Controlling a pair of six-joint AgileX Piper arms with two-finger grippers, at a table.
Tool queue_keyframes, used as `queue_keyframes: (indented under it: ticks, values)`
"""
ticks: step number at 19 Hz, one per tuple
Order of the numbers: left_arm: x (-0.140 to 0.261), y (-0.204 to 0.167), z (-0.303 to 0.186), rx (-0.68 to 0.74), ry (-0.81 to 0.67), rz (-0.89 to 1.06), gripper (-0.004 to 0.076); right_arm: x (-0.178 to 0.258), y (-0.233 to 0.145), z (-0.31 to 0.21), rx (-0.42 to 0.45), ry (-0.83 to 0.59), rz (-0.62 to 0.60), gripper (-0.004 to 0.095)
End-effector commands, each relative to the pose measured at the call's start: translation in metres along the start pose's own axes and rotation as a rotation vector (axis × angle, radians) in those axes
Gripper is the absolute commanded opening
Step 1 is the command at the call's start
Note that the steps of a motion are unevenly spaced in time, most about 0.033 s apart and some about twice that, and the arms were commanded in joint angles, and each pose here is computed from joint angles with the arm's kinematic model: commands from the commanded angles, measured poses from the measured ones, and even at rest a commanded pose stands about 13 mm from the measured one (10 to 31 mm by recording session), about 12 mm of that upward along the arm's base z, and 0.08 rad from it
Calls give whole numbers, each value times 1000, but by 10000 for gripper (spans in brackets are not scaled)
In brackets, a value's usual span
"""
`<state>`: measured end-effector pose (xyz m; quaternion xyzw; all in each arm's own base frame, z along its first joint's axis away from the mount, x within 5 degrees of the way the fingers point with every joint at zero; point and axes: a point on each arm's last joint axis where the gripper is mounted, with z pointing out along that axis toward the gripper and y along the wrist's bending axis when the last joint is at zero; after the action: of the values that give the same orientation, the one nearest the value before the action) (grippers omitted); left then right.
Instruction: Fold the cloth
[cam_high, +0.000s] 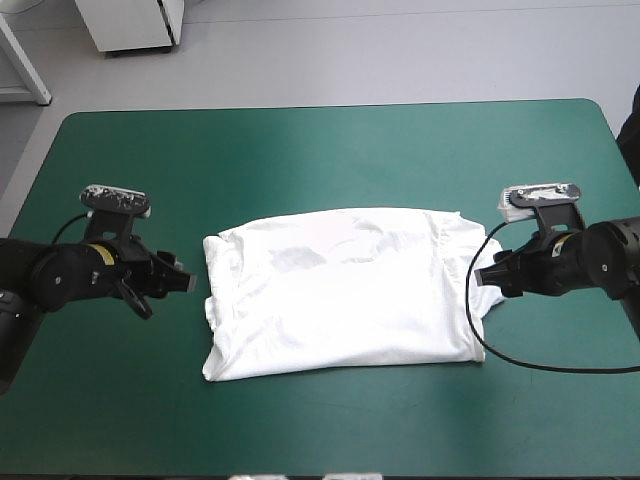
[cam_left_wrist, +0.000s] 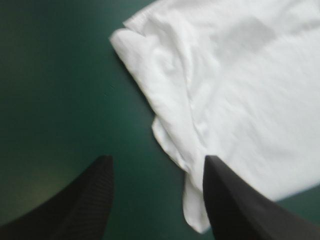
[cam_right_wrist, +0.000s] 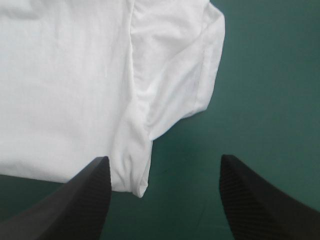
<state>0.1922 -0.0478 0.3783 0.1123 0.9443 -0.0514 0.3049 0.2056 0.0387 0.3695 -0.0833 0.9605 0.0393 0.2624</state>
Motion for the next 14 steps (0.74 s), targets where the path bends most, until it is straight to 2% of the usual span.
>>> queue_keyframes:
  ticks: [1, 7, 10, 14]
  values:
    - [-36, 4, 30, -51, -62, 10, 411, -12, 0, -23, 5, -115, -4, 598]
    - [-70, 10, 130, -48, 51, -8, 411, -12, -1, -23, 18, -122, -10, 598]
    - [-76, 29, 162, -71, 103, -47, 411, -13, -1, -23, 22, -125, -11, 598]
    - [-76, 36, 189, -28, 150, -58, 410, -15, -1, -23, 22, -153, -12, 598]
